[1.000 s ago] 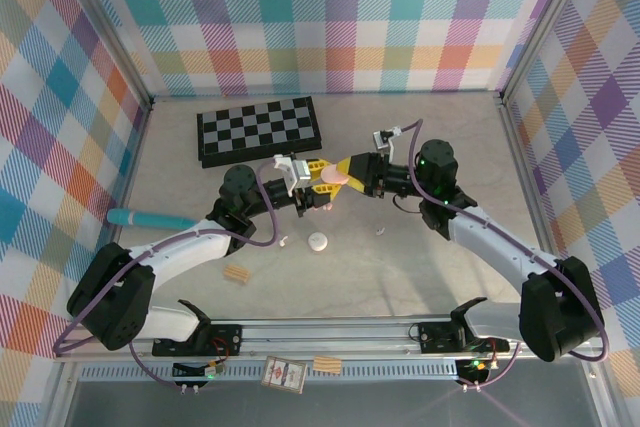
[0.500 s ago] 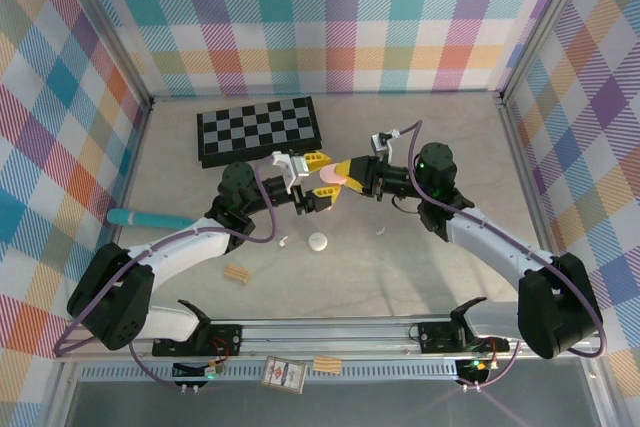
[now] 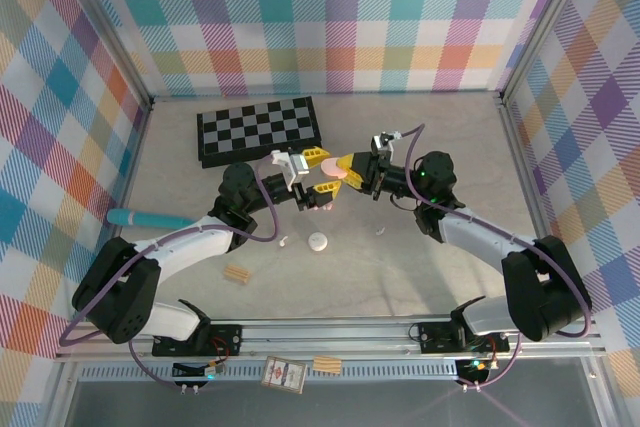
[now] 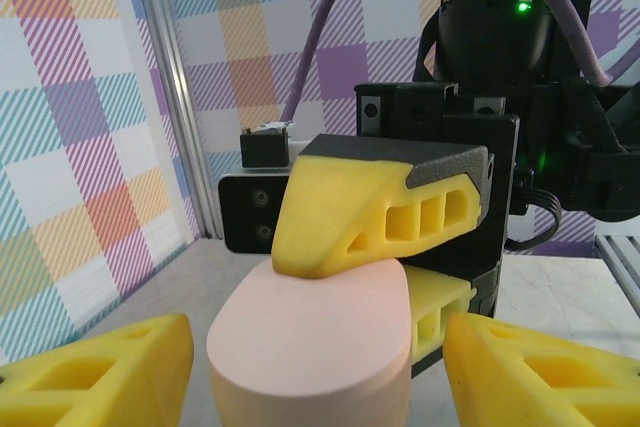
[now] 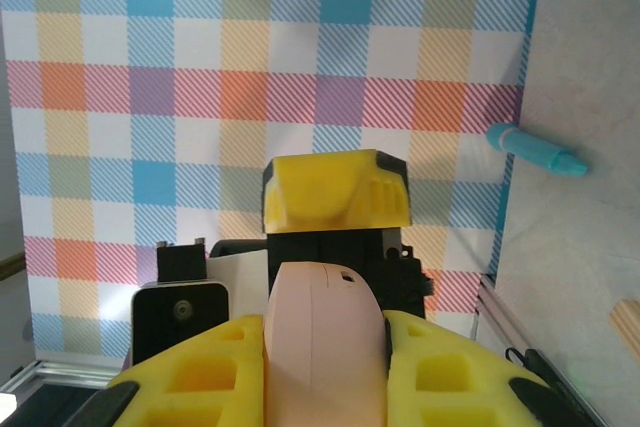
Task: Insert wireless bluetooth earbuds into charging case
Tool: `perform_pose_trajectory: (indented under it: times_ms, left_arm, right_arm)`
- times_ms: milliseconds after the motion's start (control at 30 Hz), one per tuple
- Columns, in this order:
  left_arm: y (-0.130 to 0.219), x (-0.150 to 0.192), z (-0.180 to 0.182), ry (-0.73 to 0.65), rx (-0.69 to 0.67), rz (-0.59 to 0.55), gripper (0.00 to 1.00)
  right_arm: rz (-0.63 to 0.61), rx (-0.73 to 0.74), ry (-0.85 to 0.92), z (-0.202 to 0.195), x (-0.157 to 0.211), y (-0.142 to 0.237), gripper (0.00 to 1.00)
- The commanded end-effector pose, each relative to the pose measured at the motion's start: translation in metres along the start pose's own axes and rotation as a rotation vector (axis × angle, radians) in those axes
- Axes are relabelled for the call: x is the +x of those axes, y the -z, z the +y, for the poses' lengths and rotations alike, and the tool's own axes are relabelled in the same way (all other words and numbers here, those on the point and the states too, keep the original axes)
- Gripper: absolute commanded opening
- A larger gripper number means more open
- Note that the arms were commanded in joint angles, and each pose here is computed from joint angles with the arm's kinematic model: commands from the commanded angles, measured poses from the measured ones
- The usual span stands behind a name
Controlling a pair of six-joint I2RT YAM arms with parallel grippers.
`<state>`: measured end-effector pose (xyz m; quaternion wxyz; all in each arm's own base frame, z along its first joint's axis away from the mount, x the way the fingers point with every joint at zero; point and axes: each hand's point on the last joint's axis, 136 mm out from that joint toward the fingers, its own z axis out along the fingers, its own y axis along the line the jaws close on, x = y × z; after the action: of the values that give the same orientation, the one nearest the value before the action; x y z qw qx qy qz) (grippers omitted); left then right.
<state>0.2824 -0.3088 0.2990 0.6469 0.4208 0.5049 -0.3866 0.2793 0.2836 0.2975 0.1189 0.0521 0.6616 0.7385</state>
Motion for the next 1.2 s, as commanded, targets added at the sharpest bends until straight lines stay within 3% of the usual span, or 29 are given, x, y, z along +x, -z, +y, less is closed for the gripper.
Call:
perform_pose_trajectory:
  times_ms: [0,233,433,1167]
  left_arm:
    - [-0.001,-0.006,-0.003,-0.039,0.025,-0.035,0.69]
    - [-0.002,-0.004,-0.002,-0.030,0.024,-0.034,0.67]
    - [-0.004,-0.006,-0.003,-0.027,0.033,-0.041,0.55]
    - [-0.008,-0.018,-0.003,0.016,0.059,-0.075,0.54]
  right_arm:
    - [-0.008,-0.069,0.052,0.022,-0.001,0.002,0.08]
    - [0.001,-0.067,0.057,0.021,0.000,0.001,0.08]
    - [0.006,-0.057,0.063,0.019,0.001,0.001,0.08]
    - [0.008,-0.035,0.073,0.013,0.001,0.001,0.07]
